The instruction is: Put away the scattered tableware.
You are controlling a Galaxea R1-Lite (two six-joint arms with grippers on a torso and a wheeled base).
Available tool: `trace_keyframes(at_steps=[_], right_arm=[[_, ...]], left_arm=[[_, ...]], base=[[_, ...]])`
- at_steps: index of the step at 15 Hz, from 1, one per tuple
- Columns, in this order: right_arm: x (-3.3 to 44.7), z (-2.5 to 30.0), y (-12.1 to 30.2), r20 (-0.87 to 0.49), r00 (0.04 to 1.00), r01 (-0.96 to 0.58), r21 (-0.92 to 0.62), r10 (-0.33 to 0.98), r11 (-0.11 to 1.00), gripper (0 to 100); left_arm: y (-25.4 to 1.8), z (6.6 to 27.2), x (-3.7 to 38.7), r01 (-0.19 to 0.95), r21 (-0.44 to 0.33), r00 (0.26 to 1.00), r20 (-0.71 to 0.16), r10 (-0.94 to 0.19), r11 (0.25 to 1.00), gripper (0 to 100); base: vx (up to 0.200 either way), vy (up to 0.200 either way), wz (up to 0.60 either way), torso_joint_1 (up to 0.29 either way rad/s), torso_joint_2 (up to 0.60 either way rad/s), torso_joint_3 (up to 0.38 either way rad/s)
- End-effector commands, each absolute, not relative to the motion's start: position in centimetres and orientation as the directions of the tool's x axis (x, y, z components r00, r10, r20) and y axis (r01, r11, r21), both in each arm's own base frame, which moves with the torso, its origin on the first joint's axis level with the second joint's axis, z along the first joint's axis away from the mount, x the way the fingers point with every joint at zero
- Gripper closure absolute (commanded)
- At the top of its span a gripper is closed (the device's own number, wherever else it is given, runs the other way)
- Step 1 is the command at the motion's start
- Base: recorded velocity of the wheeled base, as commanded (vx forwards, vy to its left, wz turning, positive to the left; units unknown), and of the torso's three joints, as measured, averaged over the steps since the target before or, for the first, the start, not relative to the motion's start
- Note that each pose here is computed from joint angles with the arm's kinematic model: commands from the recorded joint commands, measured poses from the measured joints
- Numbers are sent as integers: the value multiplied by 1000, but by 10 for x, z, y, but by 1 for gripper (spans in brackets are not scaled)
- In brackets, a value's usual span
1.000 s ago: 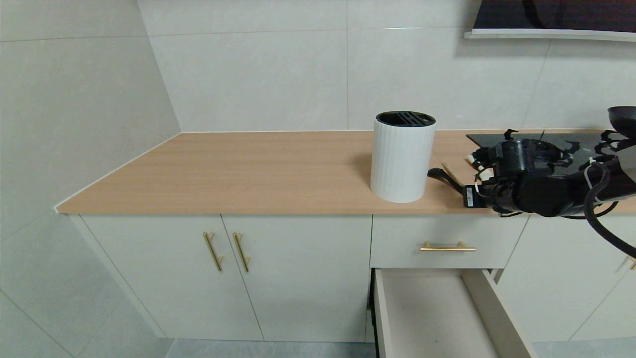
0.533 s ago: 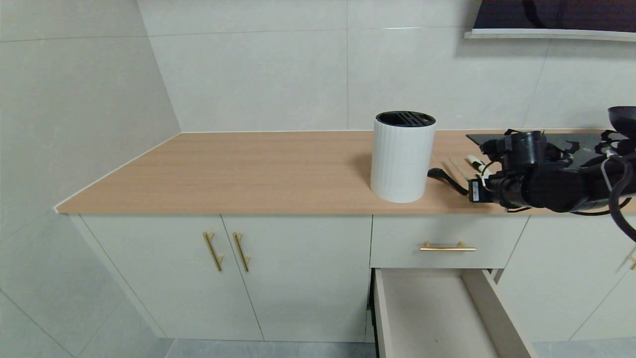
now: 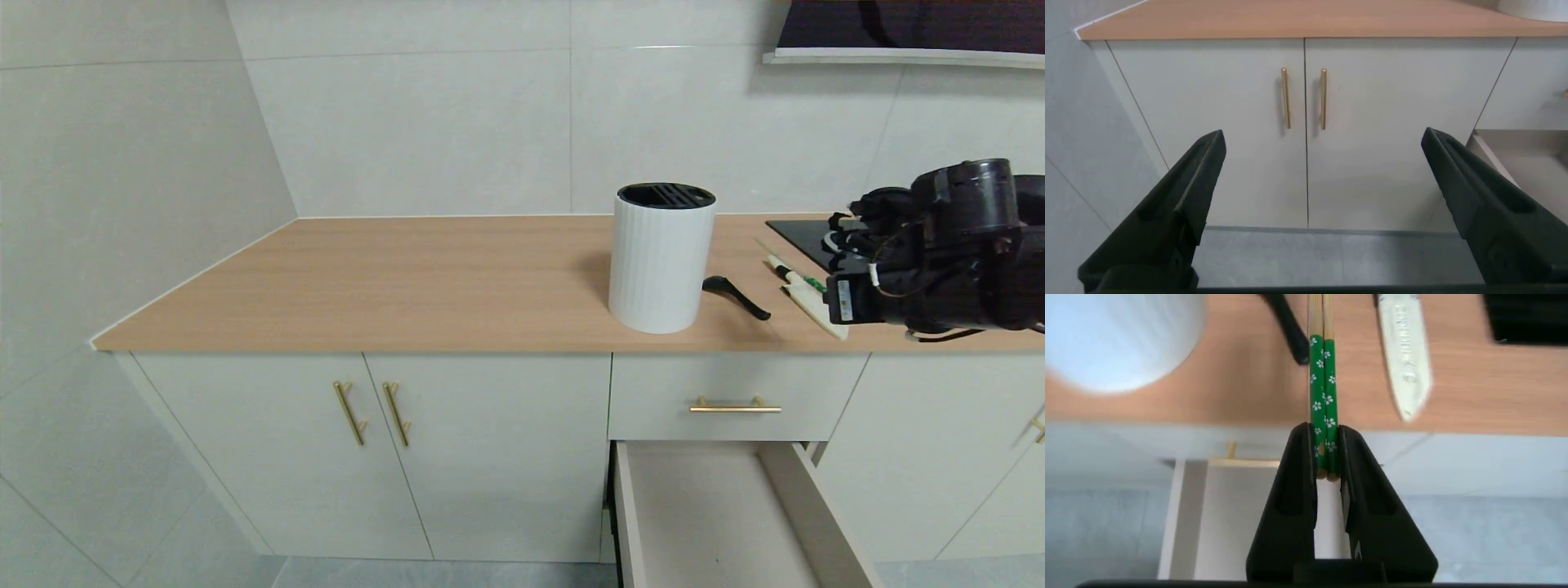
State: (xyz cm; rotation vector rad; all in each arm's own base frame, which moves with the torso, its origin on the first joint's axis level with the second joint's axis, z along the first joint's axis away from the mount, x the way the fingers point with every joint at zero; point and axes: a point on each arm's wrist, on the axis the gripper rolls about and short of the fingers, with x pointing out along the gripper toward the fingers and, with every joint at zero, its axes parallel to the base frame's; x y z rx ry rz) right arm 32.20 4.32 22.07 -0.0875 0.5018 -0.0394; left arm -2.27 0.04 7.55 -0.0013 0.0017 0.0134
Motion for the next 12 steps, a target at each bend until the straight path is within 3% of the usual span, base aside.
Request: trace_keyframes(at_steps=[1,4,12], right_arm=[[277,248,41,-453,891,-17,-120,-39,993,100],[238,252,41,-561,827,-122,-207,-16,971,100],[190,243,58,-592,802,-321,-311,82,895,100]], left_arm=[[0,76,-23,-14,-1,1000,-3,14,1000,0],[0,76,-23,-14,-1,1000,-3,14,1000,0],[0,76,-23,-14,-1,1000,-3,14,1000,0]], base=[[0,0,0,0,0,0],[0,0,0,0,0,0],[0,0,0,0,0,0]])
